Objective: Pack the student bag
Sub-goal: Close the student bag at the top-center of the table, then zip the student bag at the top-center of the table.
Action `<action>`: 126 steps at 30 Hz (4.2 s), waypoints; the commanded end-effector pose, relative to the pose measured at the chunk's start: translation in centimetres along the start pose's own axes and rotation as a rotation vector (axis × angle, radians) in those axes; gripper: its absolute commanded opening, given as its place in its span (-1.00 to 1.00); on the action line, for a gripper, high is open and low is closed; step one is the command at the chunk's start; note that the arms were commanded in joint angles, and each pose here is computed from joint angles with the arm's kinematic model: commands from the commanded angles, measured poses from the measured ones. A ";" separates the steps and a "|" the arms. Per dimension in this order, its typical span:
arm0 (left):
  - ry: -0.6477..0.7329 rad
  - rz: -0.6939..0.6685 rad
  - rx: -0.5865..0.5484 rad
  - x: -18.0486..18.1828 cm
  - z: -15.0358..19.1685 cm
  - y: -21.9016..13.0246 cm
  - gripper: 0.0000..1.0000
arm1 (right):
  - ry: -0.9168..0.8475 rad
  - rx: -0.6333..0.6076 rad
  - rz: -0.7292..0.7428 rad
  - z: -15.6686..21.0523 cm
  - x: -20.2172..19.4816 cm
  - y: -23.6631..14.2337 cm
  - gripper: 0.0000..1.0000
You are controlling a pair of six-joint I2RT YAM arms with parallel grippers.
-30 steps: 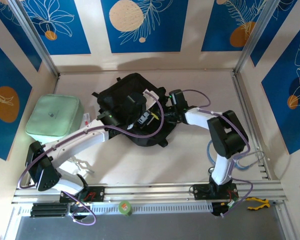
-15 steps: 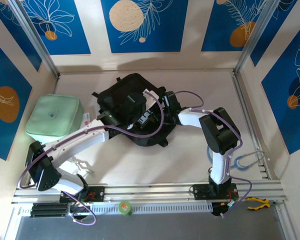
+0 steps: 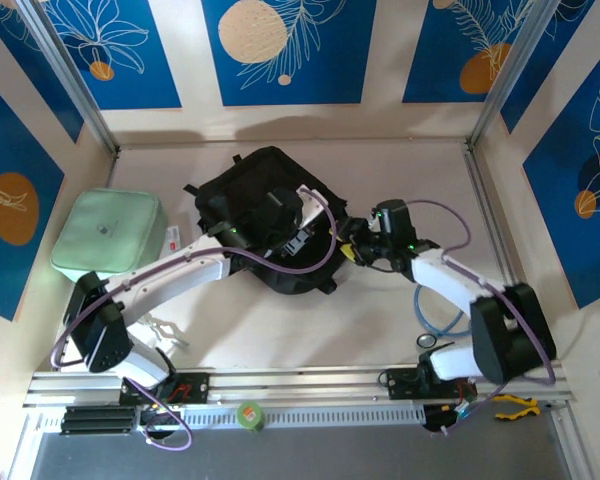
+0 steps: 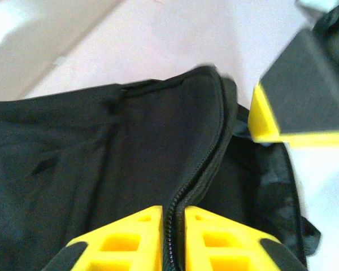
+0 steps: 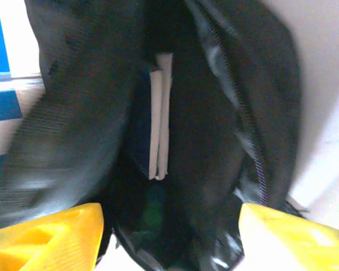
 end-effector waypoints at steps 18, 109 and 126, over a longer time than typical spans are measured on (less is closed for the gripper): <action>-0.761 -0.178 0.071 9.0 11.7 -3.4 0.62 | -0.187 -0.143 0.106 -2.8 0.0 -5.5 0.68; -1.395 0.253 -0.131 7.3 8.7 4.0 -1.00 | -0.164 0.211 0.304 12.8 3.5 5.7 -0.16; -1.380 0.230 -0.125 7.7 8.8 4.0 -1.00 | -0.173 0.165 0.382 11.7 2.1 5.8 -0.97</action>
Point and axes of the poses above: each hand's point on the last joint's axis, 136 mm out from that joint toward the fingers, its own y axis out along the fingers, its own x axis along the line the jaws close on, z = x × y, the point moved 1 cm from there along -y, back along the fingers
